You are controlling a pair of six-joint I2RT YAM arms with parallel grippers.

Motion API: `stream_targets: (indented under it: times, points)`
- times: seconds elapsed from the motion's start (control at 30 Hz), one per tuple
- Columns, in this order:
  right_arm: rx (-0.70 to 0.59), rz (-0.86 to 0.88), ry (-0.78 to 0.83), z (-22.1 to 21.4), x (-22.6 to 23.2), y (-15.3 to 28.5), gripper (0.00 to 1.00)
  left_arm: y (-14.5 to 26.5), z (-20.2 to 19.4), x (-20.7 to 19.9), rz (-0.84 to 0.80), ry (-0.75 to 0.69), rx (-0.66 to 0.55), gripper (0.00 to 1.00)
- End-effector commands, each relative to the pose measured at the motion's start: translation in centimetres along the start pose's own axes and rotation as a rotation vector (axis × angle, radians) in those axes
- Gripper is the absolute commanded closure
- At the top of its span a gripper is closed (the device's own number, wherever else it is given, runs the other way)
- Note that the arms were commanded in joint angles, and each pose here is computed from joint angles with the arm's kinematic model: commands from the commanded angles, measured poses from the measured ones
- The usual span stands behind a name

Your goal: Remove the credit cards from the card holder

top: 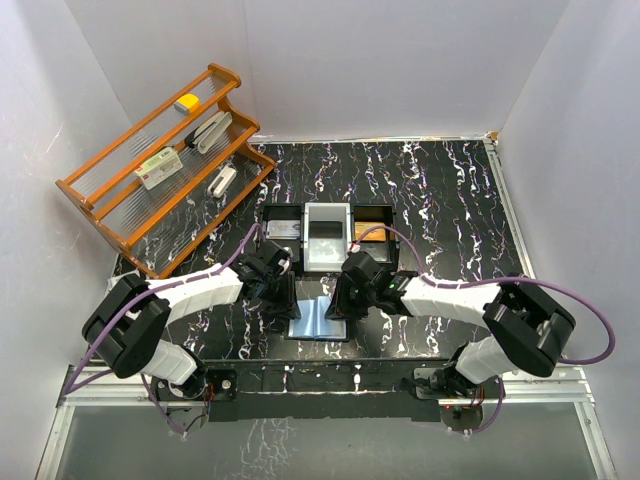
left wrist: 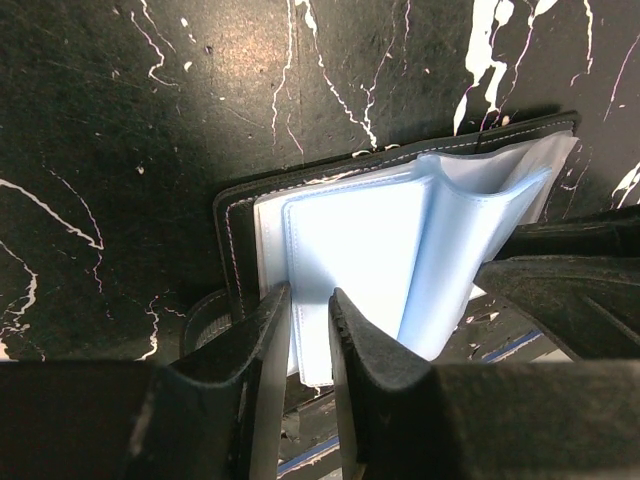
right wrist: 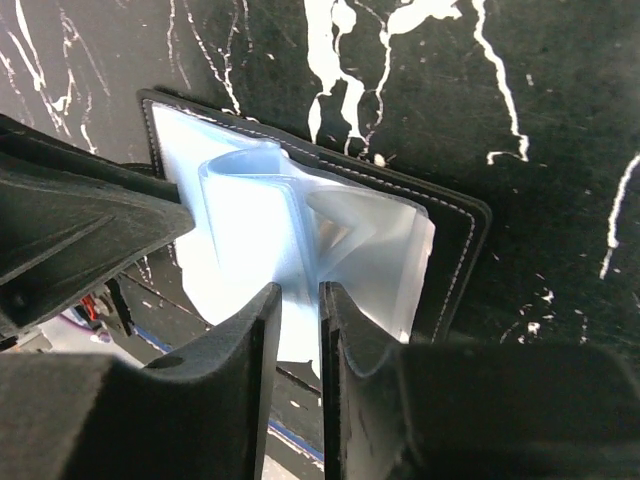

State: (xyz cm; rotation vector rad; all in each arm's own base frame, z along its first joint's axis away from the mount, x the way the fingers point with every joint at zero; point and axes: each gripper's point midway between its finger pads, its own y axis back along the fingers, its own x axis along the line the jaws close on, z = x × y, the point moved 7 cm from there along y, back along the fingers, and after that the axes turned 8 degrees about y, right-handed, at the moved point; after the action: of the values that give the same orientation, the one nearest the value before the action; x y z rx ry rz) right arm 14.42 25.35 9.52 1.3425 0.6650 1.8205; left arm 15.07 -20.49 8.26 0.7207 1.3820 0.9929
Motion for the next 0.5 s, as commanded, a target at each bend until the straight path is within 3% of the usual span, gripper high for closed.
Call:
stream_targets:
  times: [0.0,0.27,0.47]
  points:
    - [-0.056,0.005,0.035,1.6,1.5,0.8,0.79,-0.4,-1.3,1.4,0.063,-0.002,0.034,0.79]
    - [0.015,0.264,0.081,1.9,5.1,0.7,0.73,0.0,-0.8,0.8,0.049,-0.009,0.010,0.80]
    - [0.041,0.296,0.085,2.1,5.7,0.2,0.72,0.4,-0.9,0.8,0.037,0.002,-0.007,0.80]
